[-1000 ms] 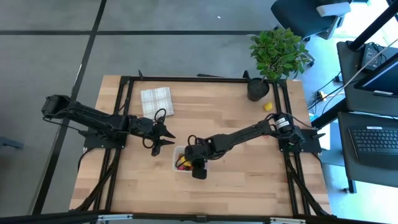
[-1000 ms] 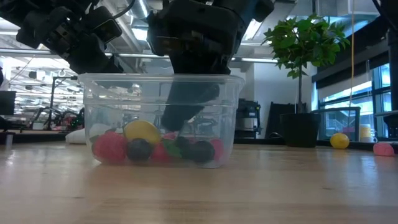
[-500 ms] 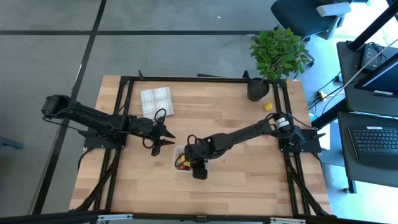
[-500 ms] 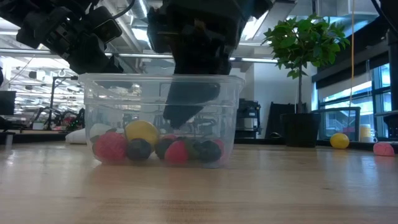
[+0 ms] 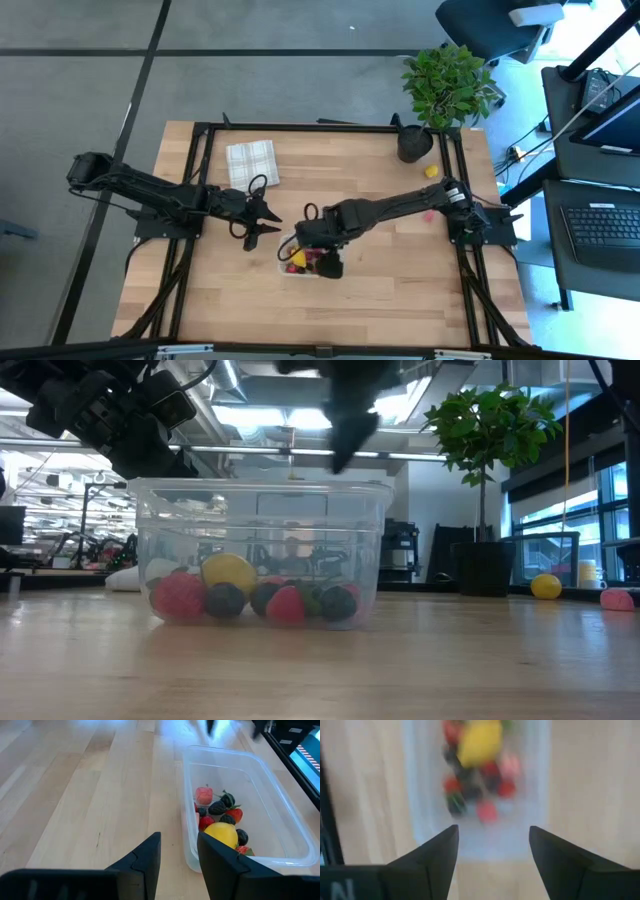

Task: Pick and placing Produce into tupperware
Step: Put the peach into the transparent bin

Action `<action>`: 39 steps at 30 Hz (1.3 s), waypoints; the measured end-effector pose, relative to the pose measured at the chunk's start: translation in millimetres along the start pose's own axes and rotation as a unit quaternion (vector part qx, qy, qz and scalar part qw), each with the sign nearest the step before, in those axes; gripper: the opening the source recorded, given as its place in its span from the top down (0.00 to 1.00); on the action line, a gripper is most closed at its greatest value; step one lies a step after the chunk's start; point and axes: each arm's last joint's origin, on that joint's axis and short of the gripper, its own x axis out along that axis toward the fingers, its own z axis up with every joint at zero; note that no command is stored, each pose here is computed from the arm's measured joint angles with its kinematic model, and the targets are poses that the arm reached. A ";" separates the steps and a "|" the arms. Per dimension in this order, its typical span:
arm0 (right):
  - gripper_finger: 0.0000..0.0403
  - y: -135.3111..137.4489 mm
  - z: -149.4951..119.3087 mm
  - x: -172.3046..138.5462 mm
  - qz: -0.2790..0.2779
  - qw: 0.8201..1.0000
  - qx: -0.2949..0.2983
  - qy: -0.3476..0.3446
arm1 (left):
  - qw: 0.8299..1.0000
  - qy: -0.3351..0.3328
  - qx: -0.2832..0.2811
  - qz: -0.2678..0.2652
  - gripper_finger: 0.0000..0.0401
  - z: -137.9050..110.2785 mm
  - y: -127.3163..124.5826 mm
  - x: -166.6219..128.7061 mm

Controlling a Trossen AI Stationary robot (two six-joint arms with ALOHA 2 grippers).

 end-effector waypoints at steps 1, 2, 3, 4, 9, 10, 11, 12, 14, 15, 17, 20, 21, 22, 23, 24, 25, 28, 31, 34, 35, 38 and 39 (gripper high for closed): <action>0.39 -2.5 -2.8 -5.8 -0.007 1.000 0.008 0.021 | 1.000 0.000 0.000 0.000 0.70 0.0 0.1 0.0; 0.39 -4.8 -6.2 -10.4 -0.017 0.999 0.015 0.042 | 1.000 0.000 -0.001 0.000 0.70 0.0 0.0 0.0; 0.39 -6.8 -9.8 -14.7 -0.024 0.998 0.017 0.062 | 1.000 0.000 -0.001 0.000 0.70 0.0 0.0 0.0; 0.39 -8.8 -14.4 -18.3 -0.031 0.996 0.018 0.083 | 1.000 0.000 -0.001 0.000 0.70 0.0 0.1 0.0; 0.39 -15.0 -37.8 -24.4 -0.075 0.987 0.028 0.141 | 1.000 0.000 -0.001 0.000 0.70 0.0 0.1 0.0; 0.39 -15.7 -42.9 -25.7 -0.078 0.986 0.031 0.145 | 1.000 0.000 -0.001 0.000 0.70 0.0 0.0 0.0; 0.39 -16.6 -48.1 -27.1 -0.079 0.985 0.034 0.146 | 1.000 0.000 -0.001 0.000 0.70 0.0 0.0 0.0; 0.39 -17.5 -53.6 -28.3 -0.080 0.985 0.035 0.147 | 1.000 0.000 -0.001 0.000 0.70 0.0 0.0 0.0; 0.39 -19.1 -66.3 -30.6 -0.079 0.986 0.034 0.146 | 1.000 0.000 -0.001 0.000 0.70 0.0 0.1 0.0; 0.39 -21.0 -72.7 -31.8 -0.079 0.986 0.037 0.143 | 1.000 0.000 -0.001 0.000 0.70 0.0 0.0 0.0; 0.39 -25.0 -86.2 -35.7 -0.075 0.988 0.052 0.126 | 1.000 0.000 -0.001 0.000 0.70 0.0 0.0 0.0; 0.39 -34.2 -110.6 -45.6 -0.069 0.989 0.079 0.100 | 1.000 0.000 -0.001 0.000 0.70 0.0 0.0 0.0; 0.39 -38.2 -119.4 -49.0 -0.068 0.989 0.093 0.091 | 1.000 0.000 -0.001 0.000 0.70 0.0 0.0 0.0; 0.39 -42.8 -128.9 -52.2 -0.067 0.988 0.110 0.083 | 1.000 0.000 -0.001 0.000 0.70 0.0 0.0 0.0; 0.39 -47.5 -138.6 -56.5 -0.067 0.987 0.128 0.072 | 1.000 0.000 0.000 0.000 0.70 0.0 0.1 0.0; 0.39 -52.1 -148.8 -59.6 -0.069 0.985 0.149 0.060 | 1.000 0.000 0.000 0.000 0.70 0.0 0.1 0.0; 0.39 -57.0 -158.8 -62.3 -0.075 0.981 0.173 0.048 | 1.000 0.000 0.000 0.000 0.70 0.0 0.0 0.0; 0.39 -70.6 -190.5 -66.3 -0.104 0.961 0.253 0.028 | 1.000 0.000 0.000 0.000 0.70 0.0 0.0 0.0; 0.39 -80.6 -218.7 -66.4 -0.120 0.927 0.355 0.008 | 1.000 0.000 0.000 0.000 0.70 0.0 0.0 0.0; 0.39 -86.1 -240.3 -59.0 -0.123 0.888 0.443 -0.001 | 1.000 0.000 0.000 0.000 0.70 0.0 0.1 0.0; 0.39 -87.6 -246.0 -55.6 -0.123 0.877 0.464 -0.004 | 1.000 0.000 0.000 0.000 0.70 0.0 0.1 0.0; 0.39 -91.6 -260.9 -41.9 -0.139 0.842 0.521 0.003 | 1.000 0.000 0.003 0.000 0.70 0.0 0.1 0.0; 0.39 -93.0 -265.5 -36.6 -0.148 0.828 0.541 0.007 | 1.000 0.000 0.004 0.000 0.70 0.0 0.1 0.0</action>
